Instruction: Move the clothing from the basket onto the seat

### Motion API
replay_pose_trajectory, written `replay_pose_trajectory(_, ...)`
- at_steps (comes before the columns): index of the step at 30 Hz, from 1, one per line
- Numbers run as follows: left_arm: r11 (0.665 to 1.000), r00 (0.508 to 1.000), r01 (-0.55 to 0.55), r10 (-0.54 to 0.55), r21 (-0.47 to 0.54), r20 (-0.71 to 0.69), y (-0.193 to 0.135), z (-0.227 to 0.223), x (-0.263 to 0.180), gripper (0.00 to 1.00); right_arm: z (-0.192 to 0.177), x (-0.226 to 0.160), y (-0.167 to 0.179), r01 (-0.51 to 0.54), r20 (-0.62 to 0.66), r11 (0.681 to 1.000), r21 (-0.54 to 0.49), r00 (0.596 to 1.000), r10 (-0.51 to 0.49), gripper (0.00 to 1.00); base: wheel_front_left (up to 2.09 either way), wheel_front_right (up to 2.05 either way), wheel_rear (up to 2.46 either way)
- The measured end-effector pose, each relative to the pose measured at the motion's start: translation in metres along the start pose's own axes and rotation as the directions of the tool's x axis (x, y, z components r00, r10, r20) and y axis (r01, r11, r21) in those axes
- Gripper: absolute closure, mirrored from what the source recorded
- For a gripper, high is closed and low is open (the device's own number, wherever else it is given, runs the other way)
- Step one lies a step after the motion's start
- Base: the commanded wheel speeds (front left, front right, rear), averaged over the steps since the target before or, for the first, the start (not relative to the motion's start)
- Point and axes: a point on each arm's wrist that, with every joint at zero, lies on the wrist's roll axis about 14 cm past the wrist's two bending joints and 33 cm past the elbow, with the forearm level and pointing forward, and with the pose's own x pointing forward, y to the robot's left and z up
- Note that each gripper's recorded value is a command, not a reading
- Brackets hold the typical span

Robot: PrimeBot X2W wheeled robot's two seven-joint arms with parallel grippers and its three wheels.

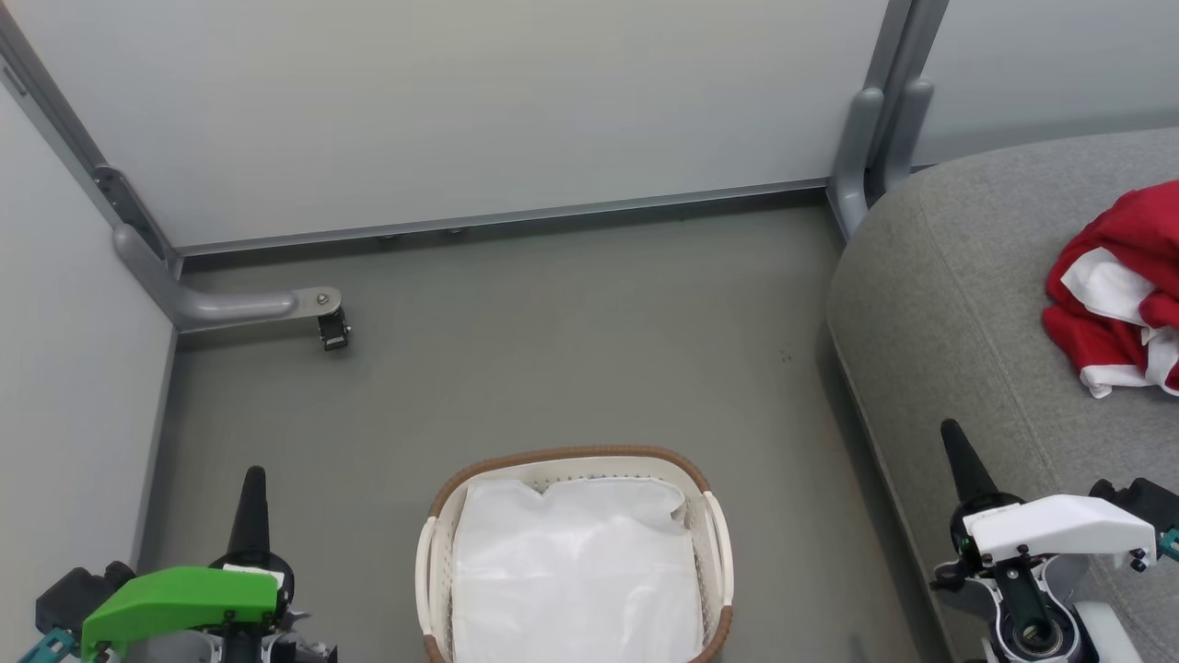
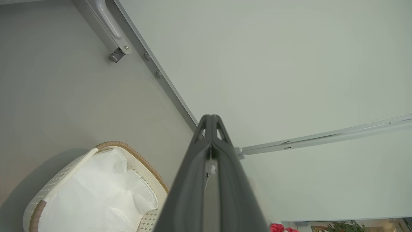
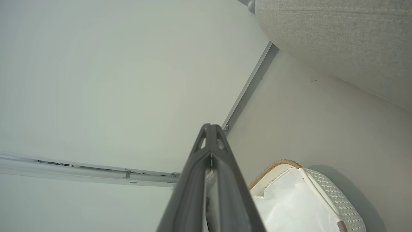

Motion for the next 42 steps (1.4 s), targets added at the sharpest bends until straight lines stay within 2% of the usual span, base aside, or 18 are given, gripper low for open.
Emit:
replay_pose_trajectory(19,0.986,0.999,0.043,-0.044,-0.163,0.002,-0.012,0.006,0.002,1.00,0.007,-0.002,0.008,-0.031,0.008,0.987,0.161,1.000,0.030,1.00,0.00,0.00,0.00)
replay_pose_trajectory(42,0.939,0.994,0.103,-0.104,-0.327,0.013,-0.028,0.013,0.003,1.00,0.014,-0.005,0.017,-0.071,0.018,0.945,0.320,0.998,0.068,1.00,0.00,0.00,0.00)
